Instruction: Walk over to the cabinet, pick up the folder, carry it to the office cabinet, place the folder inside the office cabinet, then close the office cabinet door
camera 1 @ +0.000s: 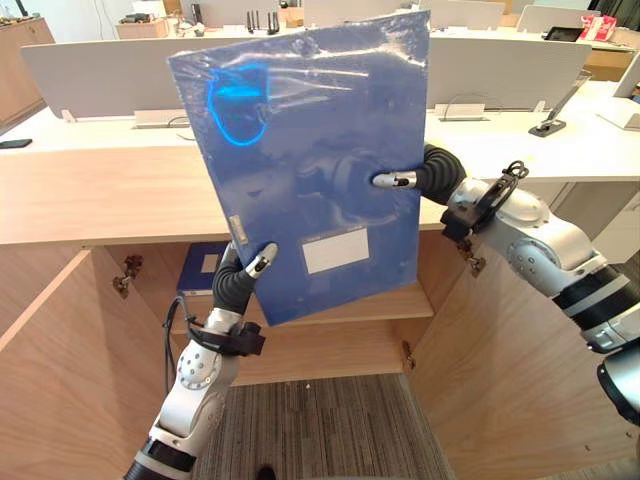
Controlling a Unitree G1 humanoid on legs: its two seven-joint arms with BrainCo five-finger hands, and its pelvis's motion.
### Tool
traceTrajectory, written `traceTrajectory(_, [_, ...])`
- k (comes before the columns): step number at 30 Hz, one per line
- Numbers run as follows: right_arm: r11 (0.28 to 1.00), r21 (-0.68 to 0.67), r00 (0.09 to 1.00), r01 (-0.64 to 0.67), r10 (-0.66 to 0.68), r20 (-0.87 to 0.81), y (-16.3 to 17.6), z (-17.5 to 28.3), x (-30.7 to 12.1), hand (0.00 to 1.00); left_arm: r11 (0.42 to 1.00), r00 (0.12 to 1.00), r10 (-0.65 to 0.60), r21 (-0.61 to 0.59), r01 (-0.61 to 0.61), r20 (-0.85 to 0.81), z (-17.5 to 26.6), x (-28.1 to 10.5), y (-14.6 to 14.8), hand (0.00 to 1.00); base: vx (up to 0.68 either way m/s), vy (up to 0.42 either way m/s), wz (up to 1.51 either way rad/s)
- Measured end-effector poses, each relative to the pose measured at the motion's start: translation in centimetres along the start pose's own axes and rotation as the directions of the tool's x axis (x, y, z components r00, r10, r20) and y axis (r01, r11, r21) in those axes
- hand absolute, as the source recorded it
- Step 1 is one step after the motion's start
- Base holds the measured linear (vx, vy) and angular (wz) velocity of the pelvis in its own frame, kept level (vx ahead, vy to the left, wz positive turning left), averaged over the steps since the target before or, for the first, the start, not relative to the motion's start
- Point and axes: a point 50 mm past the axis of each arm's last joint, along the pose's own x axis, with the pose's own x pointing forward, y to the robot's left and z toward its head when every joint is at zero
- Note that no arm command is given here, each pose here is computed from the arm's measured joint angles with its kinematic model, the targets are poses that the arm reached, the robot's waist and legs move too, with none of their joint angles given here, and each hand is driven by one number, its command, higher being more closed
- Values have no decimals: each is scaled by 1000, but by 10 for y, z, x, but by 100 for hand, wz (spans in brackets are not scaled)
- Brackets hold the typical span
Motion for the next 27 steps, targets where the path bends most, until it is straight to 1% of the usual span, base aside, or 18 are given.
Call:
traceTrajectory(7, [1000, 10, 1000, 6, -6, 3, 1, -4, -4, 100, 1000, 1000, -5, 9, 5, 0, 0, 0, 0, 100, 5, 0, 0])
traceTrajectory(8, [1000, 8, 1000, 6, -6, 1, 1, -4, -4, 100, 1000, 1000, -5, 11, 5, 1, 0, 0, 0, 0, 0, 0, 0])
traceTrajectory(12, [1000, -20, 1000, 0, 0, -8, 3, -5, -5, 100, 999, 1000, -3, 32, 3, -11, -1, 0, 1, 0, 0, 0, 0])
traceTrajectory(16, [1000, -3, 1000, 2, -2, -31, 8, -19, -9, 100, 999, 999, 10, 40, -8, -41, -5, -1, 4, 0, 0, 0, 0])
traceTrajectory(19, [1000, -3, 998, -6, 6, -67, 14, -32, -9, 100, 999, 989, 14, 46, -8, -144, -25, -8, 12, 0, 0, 0, 0])
traceTrajectory(23, [998, -51, 986, -45, 36, -162, 25, -50, -7, 100, 1000, 930, -8, -21, 0, -367, -68, -32, 17, 0, 0, 0, 0])
traceTrajectory(24, [997, -54, 983, -56, 46, -179, 28, -54, -6, 100, 999, 913, -11, -41, -7, -408, -76, -40, 15, 0, 50, -5, -1])
traceTrajectory(27, [995, -47, 976, -86, 75, -203, 39, -64, -2, 100, 992, 861, 22, -96, -82, -508, -99, -59, 10, 0, 50, -10, -1])
